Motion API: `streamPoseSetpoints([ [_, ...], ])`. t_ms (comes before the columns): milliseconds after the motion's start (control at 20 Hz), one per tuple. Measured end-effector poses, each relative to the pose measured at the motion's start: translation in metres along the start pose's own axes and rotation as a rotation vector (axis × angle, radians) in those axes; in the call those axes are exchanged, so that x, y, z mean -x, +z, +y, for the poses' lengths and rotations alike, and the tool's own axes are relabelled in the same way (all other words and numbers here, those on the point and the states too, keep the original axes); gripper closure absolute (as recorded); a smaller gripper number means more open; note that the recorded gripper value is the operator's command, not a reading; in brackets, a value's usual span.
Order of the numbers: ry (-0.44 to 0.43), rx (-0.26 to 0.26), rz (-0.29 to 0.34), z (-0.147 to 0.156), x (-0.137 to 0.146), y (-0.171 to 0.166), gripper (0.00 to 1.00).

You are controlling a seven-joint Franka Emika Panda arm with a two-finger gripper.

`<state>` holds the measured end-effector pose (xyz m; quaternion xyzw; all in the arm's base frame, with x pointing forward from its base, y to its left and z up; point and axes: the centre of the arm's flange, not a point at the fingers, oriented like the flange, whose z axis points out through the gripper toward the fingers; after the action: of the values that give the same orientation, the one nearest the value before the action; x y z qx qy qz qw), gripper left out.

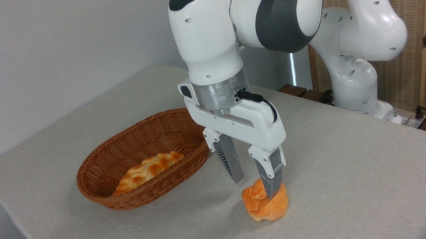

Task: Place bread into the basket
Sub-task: 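Close the gripper on the orange bread roll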

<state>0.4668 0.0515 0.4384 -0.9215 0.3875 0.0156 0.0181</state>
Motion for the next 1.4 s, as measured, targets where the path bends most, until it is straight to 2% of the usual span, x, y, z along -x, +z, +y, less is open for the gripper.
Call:
streamPoseSetpoints([
  [450, 0.046, 0.002, 0.002, -0.007, 0.009, 0.001, 0.00],
  [650, 0.067, -0.021, -0.029, -0.009, 0.012, 0.002, 0.00],
  [950, 0.072, -0.008, -0.044, -0.005, 0.014, 0.011, 0.00],
  [1000, 0.072, -0.006, -0.045, -0.005, 0.014, 0.012, 0.04],
  [1100, 0.073, -0.002, -0.048, -0.004, 0.015, 0.015, 0.34],
  [1150, 0.073, 0.000, -0.049, -0.004, 0.015, 0.015, 0.39],
  [1200, 0.074, 0.000, -0.050, -0.003, 0.015, 0.016, 0.55],
  [1300, 0.084, 0.002, -0.052, -0.003, 0.015, 0.017, 0.69],
  [1400, 0.087, 0.004, -0.053, -0.003, 0.015, 0.018, 0.72],
])
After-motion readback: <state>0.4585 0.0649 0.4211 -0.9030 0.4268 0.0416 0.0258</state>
